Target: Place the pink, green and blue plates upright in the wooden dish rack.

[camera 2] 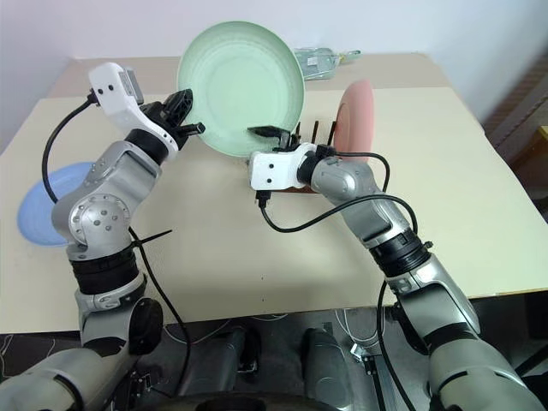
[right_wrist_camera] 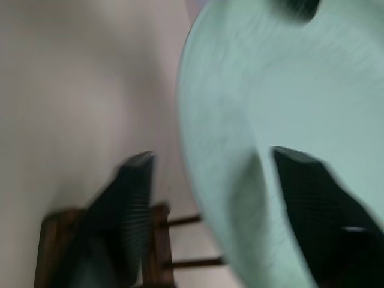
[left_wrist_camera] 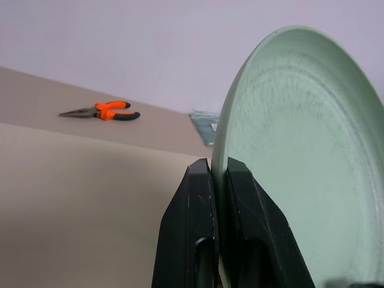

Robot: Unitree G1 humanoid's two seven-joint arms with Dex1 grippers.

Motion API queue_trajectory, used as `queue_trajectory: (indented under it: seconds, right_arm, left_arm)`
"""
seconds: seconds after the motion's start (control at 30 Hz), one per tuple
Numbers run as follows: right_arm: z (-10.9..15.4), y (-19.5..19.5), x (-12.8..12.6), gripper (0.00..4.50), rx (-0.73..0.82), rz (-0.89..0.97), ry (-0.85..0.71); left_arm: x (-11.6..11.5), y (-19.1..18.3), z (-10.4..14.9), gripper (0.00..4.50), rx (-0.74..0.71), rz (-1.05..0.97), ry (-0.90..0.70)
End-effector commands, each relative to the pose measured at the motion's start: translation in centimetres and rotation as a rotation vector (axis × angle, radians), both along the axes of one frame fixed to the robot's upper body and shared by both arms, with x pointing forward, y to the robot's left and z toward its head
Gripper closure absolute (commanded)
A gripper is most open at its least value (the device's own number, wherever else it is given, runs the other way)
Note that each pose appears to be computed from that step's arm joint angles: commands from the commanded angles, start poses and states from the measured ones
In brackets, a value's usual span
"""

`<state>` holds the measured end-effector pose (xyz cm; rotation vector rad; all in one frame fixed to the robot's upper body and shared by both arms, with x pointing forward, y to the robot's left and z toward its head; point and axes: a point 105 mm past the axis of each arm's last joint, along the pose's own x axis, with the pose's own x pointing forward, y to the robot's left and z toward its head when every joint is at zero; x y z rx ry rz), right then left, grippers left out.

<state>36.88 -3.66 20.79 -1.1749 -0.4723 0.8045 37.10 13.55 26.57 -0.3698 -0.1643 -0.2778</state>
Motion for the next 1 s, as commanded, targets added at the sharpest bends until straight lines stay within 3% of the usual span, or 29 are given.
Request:
queue_trajectory:
  seconds: [0.03,0.1,0.13,0.23,0.37,0.47,0.57,0.63,0.73,0.8,1.0]
  right_arm:
    - [1.3,0.0,0.1,3.52,0.000,-0.009,-0.079]
    - [1.3,-0.2,0.1,4.45,0.002,-0.019,-0.088]
    - [1.3,-0.2,0.1,4.45,0.001,-0.022,-0.094]
    - [1.3,-0.4,0.1,4.50,-0.013,-0.028,-0.116]
    - [1.3,-0.6,-0.2,4.50,-0.038,-0.029,-0.146]
    - [2.0,-1.3,-0.6,4.50,-0.010,-0.036,-0.165]
    - [5.4,-2.8,-2.0,4.50,0.222,-0.036,-0.149]
    - [7.2,-3.5,-3.4,4.50,0.461,0.022,-0.028]
    - [8.5,-4.0,-5.4,4.50,0.733,0.118,0.178]
    - [8.8,-3.8,-6.5,4.50,0.887,0.183,0.335]
    - [7.9,-3.6,-6.8,4.50,1.105,0.172,0.566]
  left_arm:
    - [-1.0,-0.9,1.6,4.50,-0.010,-0.056,-0.070]
    - [-1.2,-1.1,1.5,4.50,-0.006,-0.074,-0.074]
    - [-1.3,-1.2,1.5,4.50,-0.015,-0.087,-0.079]
    - [-1.7,-1.6,2.1,3.53,-0.066,-0.135,-0.114]
    - [-1.6,0.9,4.2,1.59,-0.084,-0.024,-0.213]
    - [-1.4,5.0,5.3,1.59,-0.073,0.127,-0.278]
    - [-1.4,9.7,4.2,1.59,0.120,0.320,-0.288]
    - [-1.2,10.4,1.5,1.59,0.286,0.342,-0.236]
    - [-1.4,8.7,-2.4,1.59,0.479,0.259,-0.198]
    - [-1.9,6.7,-4.5,1.59,0.496,0.160,-0.187]
    - [-4.5,0.3,-9.5,1.59,0.545,-0.202,-0.166]
